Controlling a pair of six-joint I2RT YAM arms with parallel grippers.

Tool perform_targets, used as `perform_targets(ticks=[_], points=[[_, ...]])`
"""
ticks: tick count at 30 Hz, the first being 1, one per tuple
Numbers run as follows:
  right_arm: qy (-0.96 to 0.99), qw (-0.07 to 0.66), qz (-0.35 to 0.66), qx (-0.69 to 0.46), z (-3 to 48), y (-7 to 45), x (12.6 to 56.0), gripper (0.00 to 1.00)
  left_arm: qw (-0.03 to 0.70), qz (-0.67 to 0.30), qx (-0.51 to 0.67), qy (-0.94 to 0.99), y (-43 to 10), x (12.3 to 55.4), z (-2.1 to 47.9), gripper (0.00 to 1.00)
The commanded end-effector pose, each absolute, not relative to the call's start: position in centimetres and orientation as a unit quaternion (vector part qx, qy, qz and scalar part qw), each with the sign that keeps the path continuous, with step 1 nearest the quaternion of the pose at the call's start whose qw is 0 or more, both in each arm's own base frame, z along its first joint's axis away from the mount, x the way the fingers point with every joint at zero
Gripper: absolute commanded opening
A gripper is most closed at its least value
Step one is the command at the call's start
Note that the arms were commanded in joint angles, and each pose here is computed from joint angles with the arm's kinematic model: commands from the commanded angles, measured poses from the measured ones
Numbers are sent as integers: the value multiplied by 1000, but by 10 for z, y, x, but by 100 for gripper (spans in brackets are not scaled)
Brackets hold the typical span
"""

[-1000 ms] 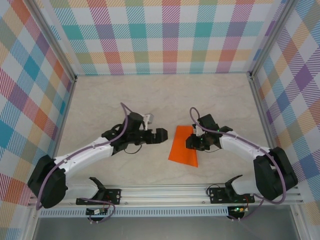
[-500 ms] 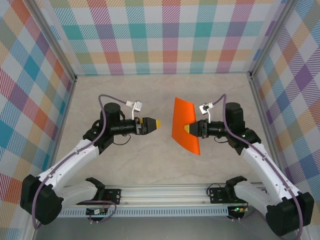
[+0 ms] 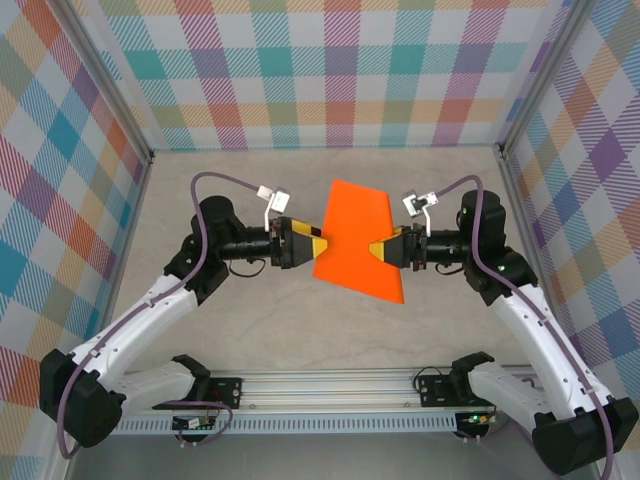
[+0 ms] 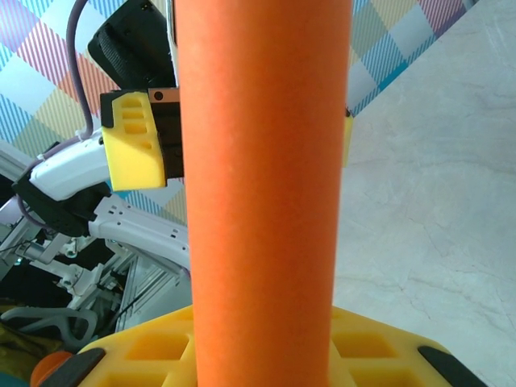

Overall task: Fold a paper plane with a square sheet of paper (fold left side to right side)
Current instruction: Place a square sheet of paper at the center of the table.

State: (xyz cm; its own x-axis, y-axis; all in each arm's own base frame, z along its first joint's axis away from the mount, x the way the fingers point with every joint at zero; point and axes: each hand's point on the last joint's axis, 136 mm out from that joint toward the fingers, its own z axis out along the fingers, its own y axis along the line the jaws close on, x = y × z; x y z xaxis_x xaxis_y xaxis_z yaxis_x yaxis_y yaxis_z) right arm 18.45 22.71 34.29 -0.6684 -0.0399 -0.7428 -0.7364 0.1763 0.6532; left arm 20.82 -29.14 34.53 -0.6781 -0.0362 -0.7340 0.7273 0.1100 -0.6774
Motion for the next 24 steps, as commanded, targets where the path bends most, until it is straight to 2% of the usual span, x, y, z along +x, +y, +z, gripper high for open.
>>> perform_targets(ticks=[1, 4, 7, 10, 13, 14, 15, 18, 20, 22, 24], points=[[685, 299, 594, -297, 352, 231, 177, 28, 312, -626, 287, 655, -302, 200, 359, 93], [687, 300, 592, -295, 351, 231, 178, 28, 309, -626, 288, 656, -305, 200, 358, 88], [692, 296, 591, -291, 347, 231, 180, 28, 306, -630, 294, 651, -309, 196, 360, 75], [702, 296, 582, -283, 342, 231, 184, 31, 302, -630, 298, 650, -313, 194, 361, 47], [736, 306, 548, -255, 328, 226, 196, 46, 300, -604, 263, 690, -312, 208, 344, 7], [757, 312, 524, -236, 321, 222, 204, 52, 299, -586, 241, 714, -310, 218, 334, 0], [771, 314, 507, -223, 314, 218, 209, 56, 290, -569, 217, 738, -308, 228, 320, 0], [827, 323, 429, -164, 288, 199, 232, 81, 242, -541, 132, 795, -302, 262, 269, 0], [859, 324, 376, -125, 270, 184, 246, 93, 224, -528, 96, 813, -296, 280, 240, 0], [881, 322, 333, -98, 256, 172, 256, 100, 220, -497, 70, 836, -286, 296, 212, 0], [896, 315, 303, -75, 240, 164, 264, 100, 216, -463, 45, 859, -273, 311, 186, 0]])
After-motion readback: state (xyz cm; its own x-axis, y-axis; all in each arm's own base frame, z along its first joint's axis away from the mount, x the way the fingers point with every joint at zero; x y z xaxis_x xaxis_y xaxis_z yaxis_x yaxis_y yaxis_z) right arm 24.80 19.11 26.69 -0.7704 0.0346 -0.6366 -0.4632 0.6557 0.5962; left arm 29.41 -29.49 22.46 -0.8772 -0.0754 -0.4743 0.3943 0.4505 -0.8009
